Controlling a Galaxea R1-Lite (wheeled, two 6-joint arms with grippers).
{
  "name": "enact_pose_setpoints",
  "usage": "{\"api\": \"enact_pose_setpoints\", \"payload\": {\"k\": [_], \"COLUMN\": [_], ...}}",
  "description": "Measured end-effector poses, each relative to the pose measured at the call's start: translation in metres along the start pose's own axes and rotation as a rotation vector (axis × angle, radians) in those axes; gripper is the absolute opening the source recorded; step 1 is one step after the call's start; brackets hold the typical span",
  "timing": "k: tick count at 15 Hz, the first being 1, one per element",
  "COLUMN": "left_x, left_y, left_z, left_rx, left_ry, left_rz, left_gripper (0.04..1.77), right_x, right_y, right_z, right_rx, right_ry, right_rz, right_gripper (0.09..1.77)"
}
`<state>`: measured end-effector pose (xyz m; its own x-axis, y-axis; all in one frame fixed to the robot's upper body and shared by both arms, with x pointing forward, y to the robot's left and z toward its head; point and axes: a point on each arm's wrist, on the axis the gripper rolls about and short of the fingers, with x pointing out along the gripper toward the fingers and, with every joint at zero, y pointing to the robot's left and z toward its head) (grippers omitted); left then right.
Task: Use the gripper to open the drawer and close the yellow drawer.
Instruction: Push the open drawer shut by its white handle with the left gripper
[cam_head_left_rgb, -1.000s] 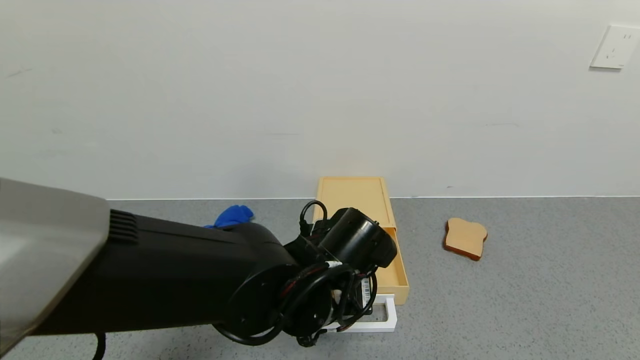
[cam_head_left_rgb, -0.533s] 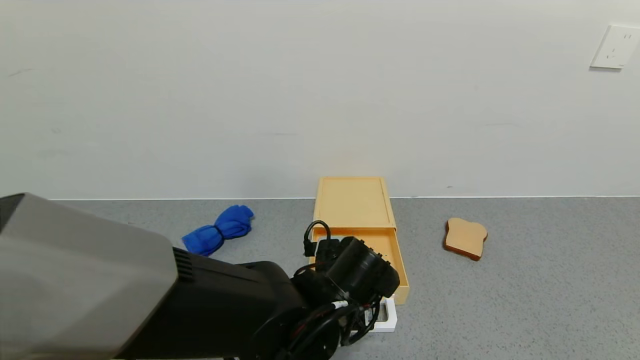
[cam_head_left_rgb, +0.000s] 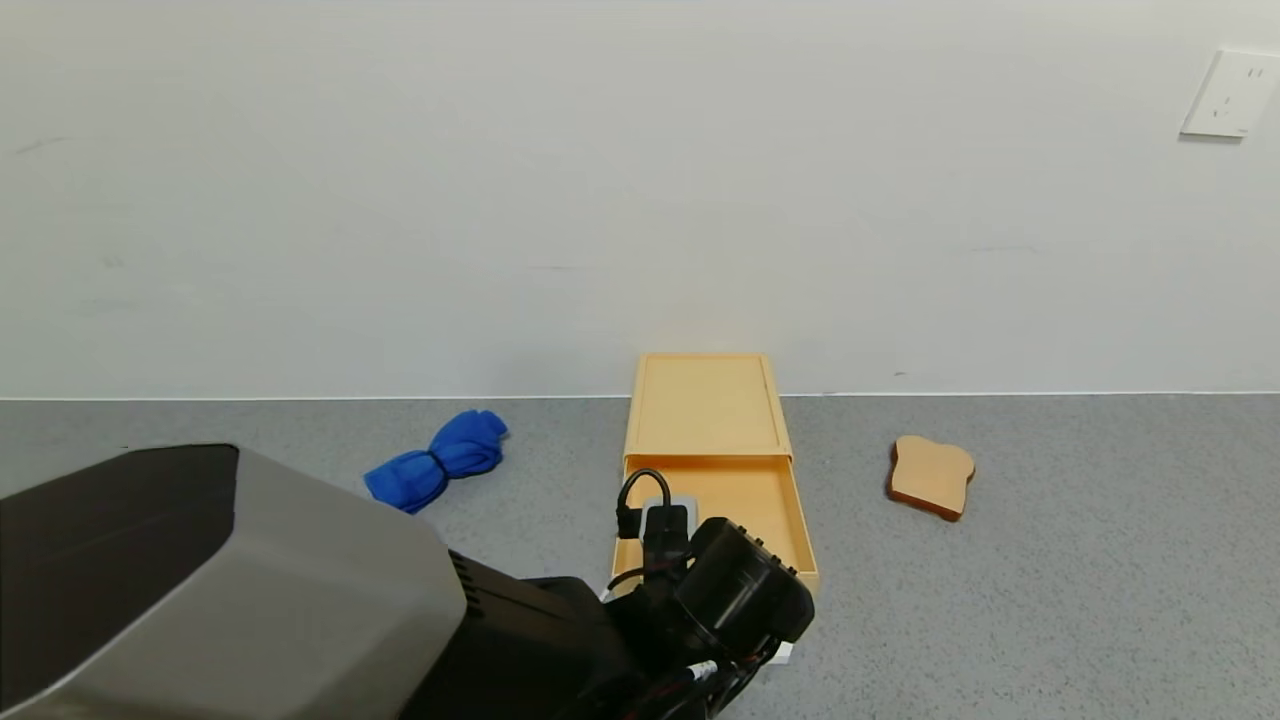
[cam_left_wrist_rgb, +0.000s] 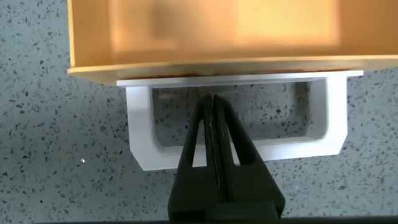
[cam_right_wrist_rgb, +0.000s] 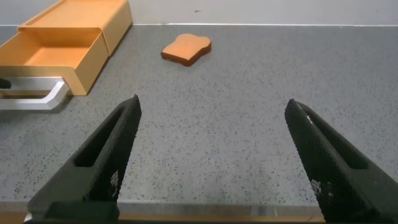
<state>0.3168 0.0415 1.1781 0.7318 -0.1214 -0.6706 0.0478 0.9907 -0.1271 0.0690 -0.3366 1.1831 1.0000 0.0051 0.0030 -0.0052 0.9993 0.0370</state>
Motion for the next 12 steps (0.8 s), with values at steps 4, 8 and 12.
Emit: {"api": "enact_pose_setpoints", "payload": {"k": [4,8,12], "left_x": [0.0032,0.0049,0.0062], "left_y": [-0.003,-0.0032,-0.0043], "left_z": [-0.0041,-0.0058,-0.0044], "left_rx": [-0.002,0.001,-0.002], "left_ry": [-0.039,-0.04,-0.062], "left_rz": [0.015,0.022,0.042], "left_gripper": [0.11,0.11,0.11], "right_x": [0.0,0.0,0.0], "right_y": [0.0,0.0,0.0], "right_z": [0.0,0.0,0.0], "right_rx": [0.0,0.0,0.0], "right_ry": [0.0,0.0,0.0], "right_rz": [0.0,0.0,0.0], "right_gripper": [1.7,1.7,1.7]}}
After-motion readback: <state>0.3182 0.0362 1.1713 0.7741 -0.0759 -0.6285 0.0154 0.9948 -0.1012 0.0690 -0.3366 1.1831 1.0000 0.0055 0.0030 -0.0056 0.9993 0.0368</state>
